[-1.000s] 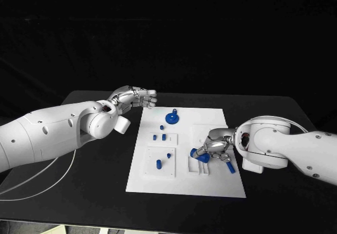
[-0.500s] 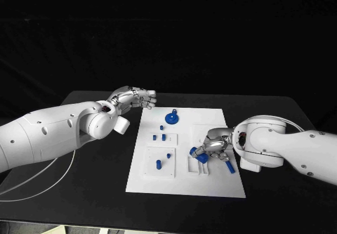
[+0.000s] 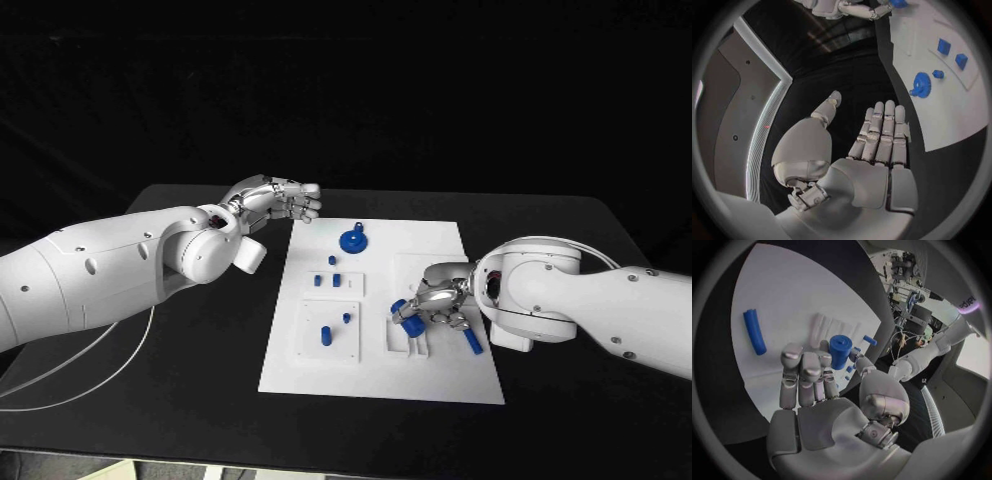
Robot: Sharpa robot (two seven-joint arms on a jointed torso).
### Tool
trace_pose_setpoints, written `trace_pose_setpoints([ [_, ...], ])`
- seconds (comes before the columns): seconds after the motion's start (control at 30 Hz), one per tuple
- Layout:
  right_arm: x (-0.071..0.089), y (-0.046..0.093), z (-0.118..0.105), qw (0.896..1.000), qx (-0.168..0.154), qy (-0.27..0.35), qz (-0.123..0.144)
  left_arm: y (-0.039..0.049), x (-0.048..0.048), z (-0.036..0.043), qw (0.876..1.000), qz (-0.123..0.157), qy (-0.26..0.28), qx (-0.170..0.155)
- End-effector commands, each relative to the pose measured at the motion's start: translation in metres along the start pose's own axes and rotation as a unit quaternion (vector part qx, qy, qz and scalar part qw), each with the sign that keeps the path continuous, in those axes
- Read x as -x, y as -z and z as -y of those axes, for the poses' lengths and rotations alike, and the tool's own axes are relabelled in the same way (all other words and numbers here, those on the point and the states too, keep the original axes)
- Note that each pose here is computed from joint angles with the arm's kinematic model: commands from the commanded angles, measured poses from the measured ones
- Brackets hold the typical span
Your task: Assemble the parts on the task board
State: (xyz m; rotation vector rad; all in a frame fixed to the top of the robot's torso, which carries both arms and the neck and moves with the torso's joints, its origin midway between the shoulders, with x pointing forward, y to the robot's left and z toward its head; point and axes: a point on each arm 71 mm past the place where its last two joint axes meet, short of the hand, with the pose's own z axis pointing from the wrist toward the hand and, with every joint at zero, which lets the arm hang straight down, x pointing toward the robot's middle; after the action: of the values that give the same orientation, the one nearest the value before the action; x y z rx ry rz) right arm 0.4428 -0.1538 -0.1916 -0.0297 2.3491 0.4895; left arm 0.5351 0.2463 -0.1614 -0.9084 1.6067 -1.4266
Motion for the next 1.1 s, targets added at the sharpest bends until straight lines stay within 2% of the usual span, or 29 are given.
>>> trace_pose_setpoints([
  [0.03,-0.0072,-0.0015,-0.0020,1.000,0.004,0.013,-0.018,-0.0002,-0.0020,0.0011,1.000,-0.009,0.002,-0.002],
  [0.33,-0.0112,0.0001,-0.0059,0.999,0.014,0.008,-0.029,-0.0001,-0.0022,0.0008,1.000,-0.010,0.001,0.000],
  [0.73,-0.0127,0.0005,-0.0060,0.999,0.013,0.011,-0.035,0.0002,-0.0019,0.0005,1.000,-0.011,0.001,0.001],
  [1.1,-0.0115,-0.0002,-0.0053,0.999,0.012,0.006,-0.029,0.0002,-0.0016,0.0003,1.000,-0.010,0.000,0.002],
])
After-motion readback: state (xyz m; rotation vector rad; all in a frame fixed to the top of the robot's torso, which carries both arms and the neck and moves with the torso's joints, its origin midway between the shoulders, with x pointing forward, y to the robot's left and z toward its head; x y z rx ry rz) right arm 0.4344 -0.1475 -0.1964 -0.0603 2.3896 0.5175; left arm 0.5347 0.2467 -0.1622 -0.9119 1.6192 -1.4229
